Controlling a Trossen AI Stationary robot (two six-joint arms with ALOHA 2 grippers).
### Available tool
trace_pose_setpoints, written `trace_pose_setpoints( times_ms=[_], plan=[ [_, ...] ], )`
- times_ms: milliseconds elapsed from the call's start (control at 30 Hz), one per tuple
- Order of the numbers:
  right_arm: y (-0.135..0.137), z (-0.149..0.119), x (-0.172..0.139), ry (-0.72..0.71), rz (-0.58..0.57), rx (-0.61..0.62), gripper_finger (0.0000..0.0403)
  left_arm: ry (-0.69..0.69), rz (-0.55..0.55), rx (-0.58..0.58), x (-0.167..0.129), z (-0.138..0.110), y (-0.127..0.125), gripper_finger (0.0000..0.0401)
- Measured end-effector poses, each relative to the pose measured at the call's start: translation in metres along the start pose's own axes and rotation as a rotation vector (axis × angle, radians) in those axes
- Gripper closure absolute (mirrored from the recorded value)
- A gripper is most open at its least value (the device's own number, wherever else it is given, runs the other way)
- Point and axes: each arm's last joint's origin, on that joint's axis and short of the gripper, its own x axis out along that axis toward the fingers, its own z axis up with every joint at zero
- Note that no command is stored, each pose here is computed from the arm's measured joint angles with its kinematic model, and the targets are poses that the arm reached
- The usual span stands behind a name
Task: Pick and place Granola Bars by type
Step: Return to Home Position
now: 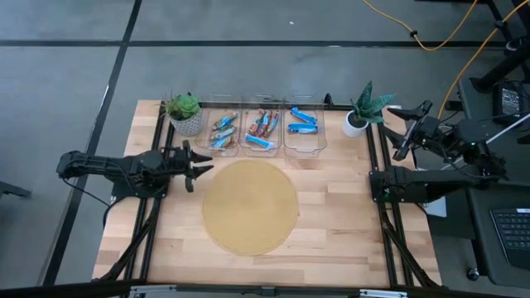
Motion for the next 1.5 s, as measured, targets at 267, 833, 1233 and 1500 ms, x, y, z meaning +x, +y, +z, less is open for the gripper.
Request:
trace_pose_setpoints(
  times_ms=[267,833,1233,1500],
  plan=[
    [0.002,-0.007,0.000,0.062,0.015,0.026,0.0132,0.009,-0.039,0.156,0.000,-0.001,-0.001,0.0294],
    [0.009,-0.038,-0.022,-0.071,0.373,0.301,0.0132,0.008,-0.047,0.077,0.000,0.000,-0.001,0.0315],
    [0.076,-0.116,0.049,-0.320,0.609,0.374,0.0210,0.024,-0.046,0.081,0.001,-0.002,-0.001,0.0319],
    [0.089,-0.151,0.060,-0.342,0.593,0.406,0.0257,0.025,-0.045,0.081,0.001,-0.002,-0.001,0.0313]
  ],
)
